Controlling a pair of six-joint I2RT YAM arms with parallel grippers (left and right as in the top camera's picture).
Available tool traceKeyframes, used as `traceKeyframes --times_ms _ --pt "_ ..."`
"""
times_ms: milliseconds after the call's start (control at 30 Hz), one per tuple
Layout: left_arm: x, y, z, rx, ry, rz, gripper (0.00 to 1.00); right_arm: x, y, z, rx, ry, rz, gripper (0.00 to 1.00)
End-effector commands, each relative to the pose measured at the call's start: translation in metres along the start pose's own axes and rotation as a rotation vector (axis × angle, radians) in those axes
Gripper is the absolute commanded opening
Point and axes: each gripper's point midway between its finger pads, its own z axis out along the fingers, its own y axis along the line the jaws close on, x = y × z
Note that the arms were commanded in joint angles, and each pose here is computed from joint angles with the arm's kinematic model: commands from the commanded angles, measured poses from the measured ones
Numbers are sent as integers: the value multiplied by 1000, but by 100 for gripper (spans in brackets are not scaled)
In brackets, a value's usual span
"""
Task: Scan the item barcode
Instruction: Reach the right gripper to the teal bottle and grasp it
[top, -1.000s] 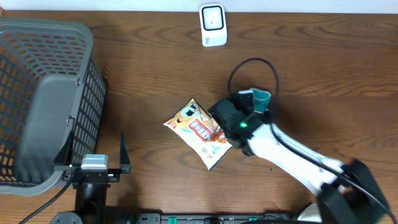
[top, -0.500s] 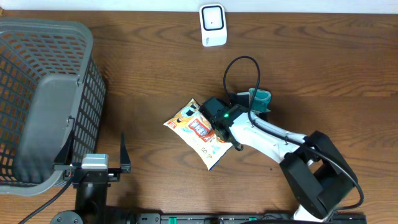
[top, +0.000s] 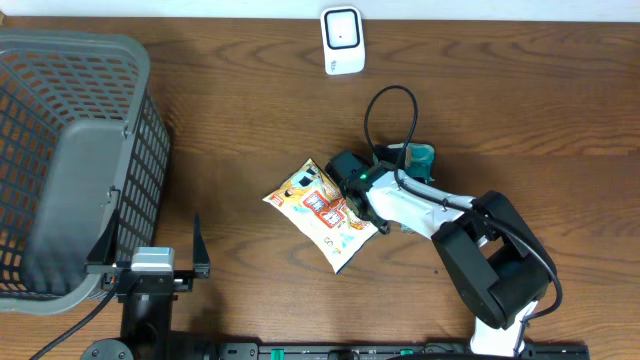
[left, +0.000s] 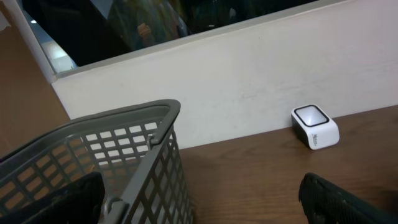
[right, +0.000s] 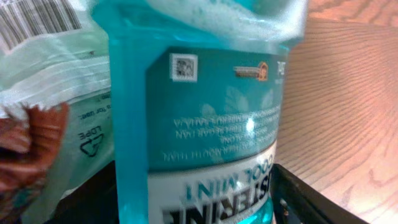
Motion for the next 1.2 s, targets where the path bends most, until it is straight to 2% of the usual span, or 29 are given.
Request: traceKeyframes --times_ms 0,67,100,167,300,500,633,767,1000,1067,1167 --pt "-4 0 -1 5 -15 -18 100 27 29 9 -142 139 -55 59" --pt "-4 0 -1 6 -15 -17 100 30 38 7 -191 161 -71 54" --pt "-4 0 -1 6 -15 -17 100 33 44 5 -228 181 -83 49" --pt "-4 0 -1 5 -15 -18 100 40 52 1 -281 221 -96 45" --pt "-4 0 -1 5 -15 -18 100 60 73 -13 -480 329 -246 36" --pt "-4 0 -1 5 -15 -18 100 76 81 -50 -717 439 -335 31" --pt "-4 0 -1 5 -15 -18 100 72 66 -71 -755 434 -354 28" --pt "-4 0 -1 5 -15 -18 100 67 58 -91 -822 391 -416 31" --pt "-4 0 -1 6 -14 -18 100 78 56 -88 -817 419 -421 29" --pt "-4 0 -1 6 -14 -18 100 78 56 -88 -816 420 -420 40" --pt "-5 -2 -2 16 -17 -19 100 75 56 -87 -817 417 -397 46"
